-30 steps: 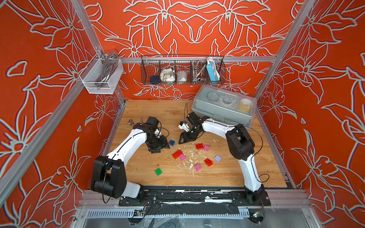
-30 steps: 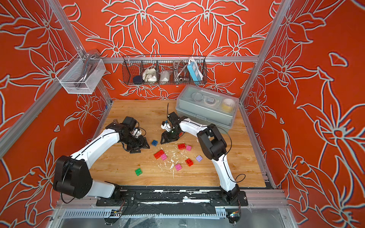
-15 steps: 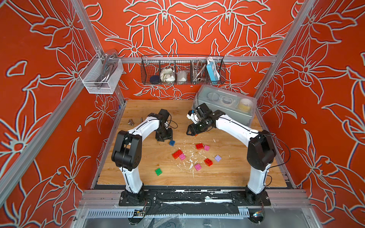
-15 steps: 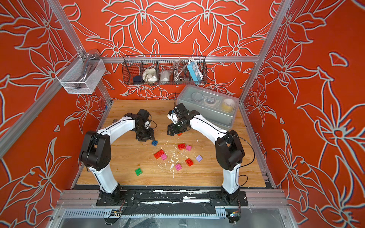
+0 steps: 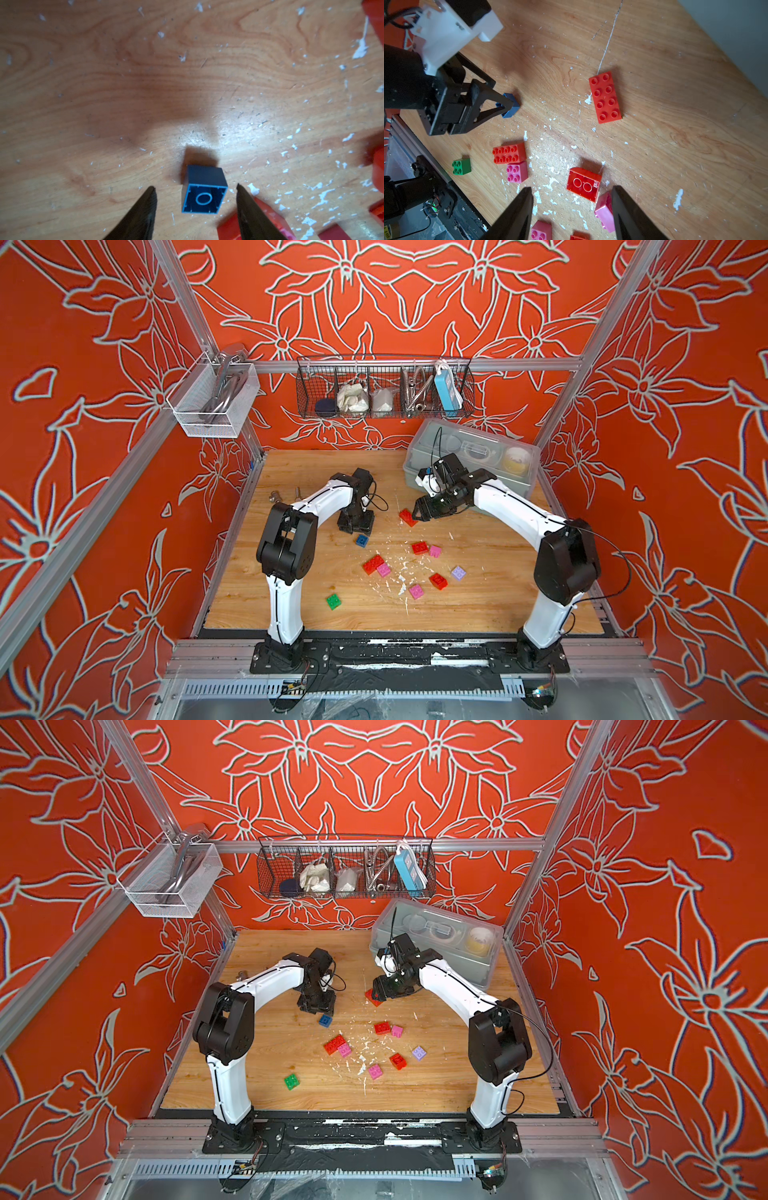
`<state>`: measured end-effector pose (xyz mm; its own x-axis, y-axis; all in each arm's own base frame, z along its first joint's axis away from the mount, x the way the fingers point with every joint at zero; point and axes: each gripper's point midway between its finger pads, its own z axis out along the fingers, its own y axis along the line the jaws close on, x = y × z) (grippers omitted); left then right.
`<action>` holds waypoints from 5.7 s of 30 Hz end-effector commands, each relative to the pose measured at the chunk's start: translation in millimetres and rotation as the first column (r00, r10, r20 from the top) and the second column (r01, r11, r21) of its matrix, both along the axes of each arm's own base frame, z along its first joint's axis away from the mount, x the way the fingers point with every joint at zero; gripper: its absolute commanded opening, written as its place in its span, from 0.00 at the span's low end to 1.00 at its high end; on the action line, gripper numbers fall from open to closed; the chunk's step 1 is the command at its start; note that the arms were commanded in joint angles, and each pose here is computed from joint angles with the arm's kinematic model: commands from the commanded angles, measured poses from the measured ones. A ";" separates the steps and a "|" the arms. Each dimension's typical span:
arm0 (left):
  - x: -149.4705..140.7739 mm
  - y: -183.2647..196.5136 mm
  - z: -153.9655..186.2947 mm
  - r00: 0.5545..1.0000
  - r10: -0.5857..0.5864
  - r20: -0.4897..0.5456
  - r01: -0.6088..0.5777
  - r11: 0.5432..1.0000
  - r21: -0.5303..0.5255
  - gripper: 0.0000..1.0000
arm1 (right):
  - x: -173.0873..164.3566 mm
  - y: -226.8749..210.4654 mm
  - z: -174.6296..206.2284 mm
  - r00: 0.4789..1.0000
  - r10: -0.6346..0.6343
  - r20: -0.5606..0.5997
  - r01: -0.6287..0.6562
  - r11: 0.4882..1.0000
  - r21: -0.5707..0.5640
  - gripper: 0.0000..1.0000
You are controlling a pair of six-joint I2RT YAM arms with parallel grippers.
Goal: Assemble the number 1 with lego
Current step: Pick up the lego brick from the center of the board, then assemble the lego brick with the lego brick.
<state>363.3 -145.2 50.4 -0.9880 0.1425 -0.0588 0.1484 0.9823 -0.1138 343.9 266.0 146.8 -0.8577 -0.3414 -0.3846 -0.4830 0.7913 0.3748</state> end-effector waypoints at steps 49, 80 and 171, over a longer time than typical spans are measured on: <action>-36.7 -87.5 193.4 0.912 0.215 -0.349 -0.406 0.596 -0.693 0.28 | -61.3 10.8 131.9 0.715 0.178 0.676 -0.474 0.834 0.282 0.69; -39.6 -115.0 299.4 0.990 -0.043 -0.133 -0.119 0.248 -0.962 0.30 | -69.6 49.3 211.0 0.647 0.269 0.713 -0.701 0.578 0.418 0.79; -90.9 21.1 147.0 0.957 0.289 0.033 -0.267 0.917 -0.296 0.51 | 35.0 21.6 31.7 0.933 0.330 0.144 -0.251 0.883 -0.397 0.24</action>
<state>279.0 -135.3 194.0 -0.9748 -0.2102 -0.0750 -0.1554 0.8804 -0.4481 386.1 313.3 201.4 -0.5441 -0.6774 -0.4950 -0.7799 0.6259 0.0007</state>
